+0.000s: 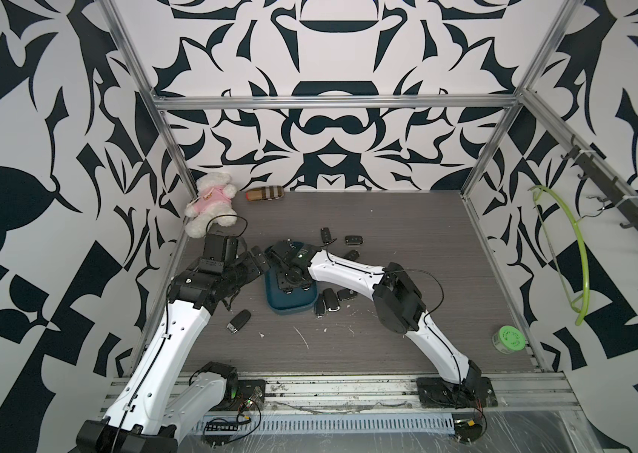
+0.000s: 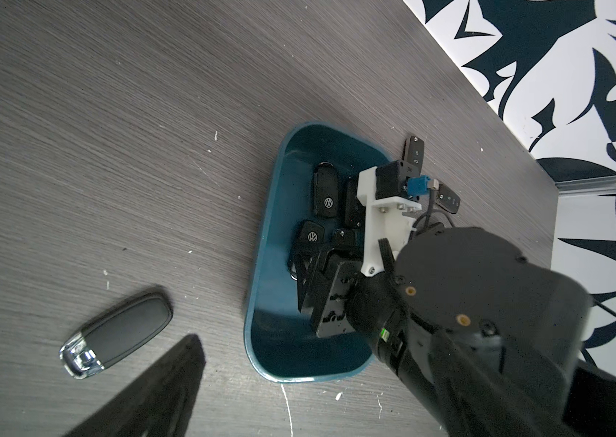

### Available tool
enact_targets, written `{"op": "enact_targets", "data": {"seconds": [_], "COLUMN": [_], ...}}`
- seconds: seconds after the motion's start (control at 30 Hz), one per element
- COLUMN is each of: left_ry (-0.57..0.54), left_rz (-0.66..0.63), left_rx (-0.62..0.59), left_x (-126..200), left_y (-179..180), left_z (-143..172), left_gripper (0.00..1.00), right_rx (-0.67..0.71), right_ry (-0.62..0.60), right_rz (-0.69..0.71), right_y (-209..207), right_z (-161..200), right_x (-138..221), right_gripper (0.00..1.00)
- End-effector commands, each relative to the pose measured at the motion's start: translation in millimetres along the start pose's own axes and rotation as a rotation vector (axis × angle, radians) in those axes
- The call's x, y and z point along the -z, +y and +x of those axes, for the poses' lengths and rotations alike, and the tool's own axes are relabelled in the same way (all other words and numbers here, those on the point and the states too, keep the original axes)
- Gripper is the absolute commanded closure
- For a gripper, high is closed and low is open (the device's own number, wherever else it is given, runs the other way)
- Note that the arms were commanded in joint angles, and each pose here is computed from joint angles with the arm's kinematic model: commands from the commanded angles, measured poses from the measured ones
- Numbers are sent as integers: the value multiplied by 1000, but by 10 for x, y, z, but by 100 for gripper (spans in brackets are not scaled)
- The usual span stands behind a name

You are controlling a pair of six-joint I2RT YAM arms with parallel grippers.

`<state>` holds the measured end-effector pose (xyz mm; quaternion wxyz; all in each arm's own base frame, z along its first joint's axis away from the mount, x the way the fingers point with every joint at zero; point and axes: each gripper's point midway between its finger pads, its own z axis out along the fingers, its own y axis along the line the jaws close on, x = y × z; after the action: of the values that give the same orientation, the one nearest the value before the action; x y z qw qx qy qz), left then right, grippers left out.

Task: Place the car key into the storage box
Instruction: Place the car key in the storage box, then pick up the car key from the center of the board.

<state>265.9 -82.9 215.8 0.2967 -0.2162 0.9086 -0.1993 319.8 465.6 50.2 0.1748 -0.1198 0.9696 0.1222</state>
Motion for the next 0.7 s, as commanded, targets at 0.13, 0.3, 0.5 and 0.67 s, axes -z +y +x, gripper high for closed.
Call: {"op": "enact_targets", "data": {"seconds": [0.13,0.3,0.5,0.67], "left_ry": [27,52,119,167], "left_rz": [83,178,305,332], "left_rx": [-19,-42,-90,-149], "left_x": [-104,-167,-294,-437], "left_y": [-214,-420,-731,-978], "left_z": [-30,-40,27,126], "left_gripper": [1,1,1,1], "right_rx": [-34,-105,-198,-281], "right_ry": [-144,-181,-200,-221], "right_rz": [-77,0,105,214], "right_y": [65,-347,-913,-1402], "right_z": [-306,-305,-181,-7], "right_x": [879,1061,1242,1419], "right_gripper": [28,17,7,0]}}
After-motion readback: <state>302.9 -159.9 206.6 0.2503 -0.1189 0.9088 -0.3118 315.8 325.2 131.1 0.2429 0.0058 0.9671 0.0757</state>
